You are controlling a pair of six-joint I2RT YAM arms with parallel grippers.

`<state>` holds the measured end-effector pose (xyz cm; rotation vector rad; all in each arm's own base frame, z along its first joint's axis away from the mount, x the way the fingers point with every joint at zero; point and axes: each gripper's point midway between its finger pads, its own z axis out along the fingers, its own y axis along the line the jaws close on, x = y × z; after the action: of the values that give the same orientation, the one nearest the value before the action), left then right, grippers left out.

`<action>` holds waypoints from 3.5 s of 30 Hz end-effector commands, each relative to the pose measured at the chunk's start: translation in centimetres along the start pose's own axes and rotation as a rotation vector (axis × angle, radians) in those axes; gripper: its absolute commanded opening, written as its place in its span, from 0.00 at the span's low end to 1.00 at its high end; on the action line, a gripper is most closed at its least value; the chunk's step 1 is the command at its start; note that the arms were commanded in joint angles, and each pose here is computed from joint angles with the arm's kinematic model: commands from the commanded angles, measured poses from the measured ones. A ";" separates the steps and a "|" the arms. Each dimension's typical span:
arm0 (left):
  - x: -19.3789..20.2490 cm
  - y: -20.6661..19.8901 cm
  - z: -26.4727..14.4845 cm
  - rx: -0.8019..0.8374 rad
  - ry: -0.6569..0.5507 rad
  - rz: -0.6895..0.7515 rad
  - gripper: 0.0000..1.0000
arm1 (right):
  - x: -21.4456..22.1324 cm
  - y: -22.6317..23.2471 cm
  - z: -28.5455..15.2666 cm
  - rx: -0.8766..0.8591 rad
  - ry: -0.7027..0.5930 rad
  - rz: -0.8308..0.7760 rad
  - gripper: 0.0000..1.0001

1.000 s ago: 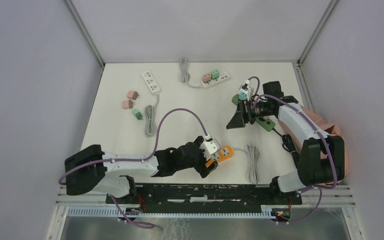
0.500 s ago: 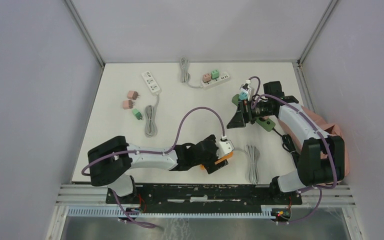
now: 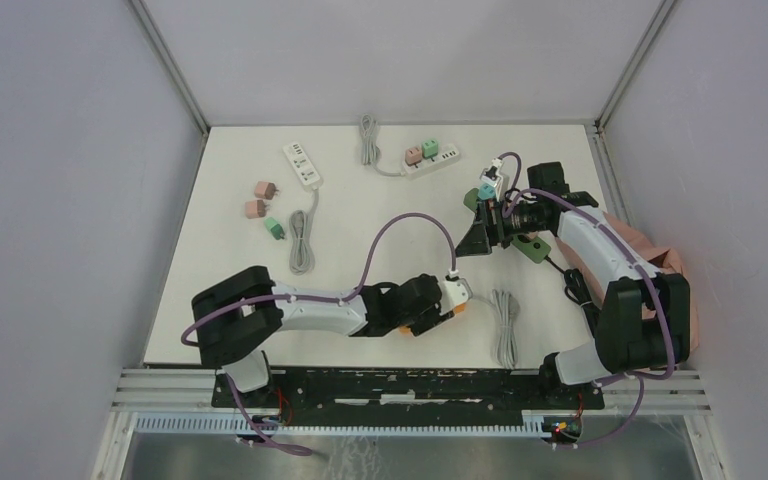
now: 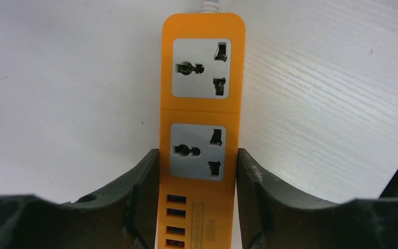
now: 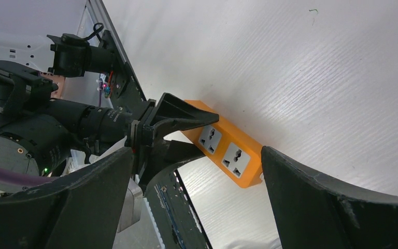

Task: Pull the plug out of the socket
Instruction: Move the socket to the center of the board.

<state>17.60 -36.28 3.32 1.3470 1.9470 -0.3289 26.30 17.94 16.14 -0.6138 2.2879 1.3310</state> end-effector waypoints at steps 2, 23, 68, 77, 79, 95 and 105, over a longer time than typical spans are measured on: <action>-0.5 1.9 -0.7 -0.015 -0.056 -0.107 0.12 | -1.8 1.2 -0.9 -0.012 -0.056 -0.080 1.00; 9.1 21.1 -10.7 -0.697 -0.223 -0.902 0.03 | -1.8 1.0 -0.9 -0.011 -0.060 -0.071 1.00; 7.0 26.0 -13.1 -0.624 -0.177 -1.408 0.99 | -2.2 0.6 -2.8 0.104 -0.080 -0.180 1.00; -1.7 27.2 -18.6 -0.467 -0.326 -1.223 0.99 | -3.6 0.1 -6.5 0.308 -0.090 -0.402 1.00; -3.3 27.3 -19.3 -0.424 -0.353 -1.118 0.99 | -4.1 0.3 -7.6 0.356 -0.083 -0.463 1.00; -5.1 22.1 -21.3 -0.194 -0.488 -0.576 0.99 | -8.7 -1.3 -8.2 0.415 -0.110 -0.591 1.00; -2.8 22.4 -21.8 -0.299 -0.475 -0.552 0.99 | -6.8 -8.7 -9.8 0.674 0.016 -0.456 1.00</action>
<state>28.04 -16.88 24.51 0.4301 1.8725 -0.6076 33.38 9.38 18.72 -0.8811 2.1906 0.5055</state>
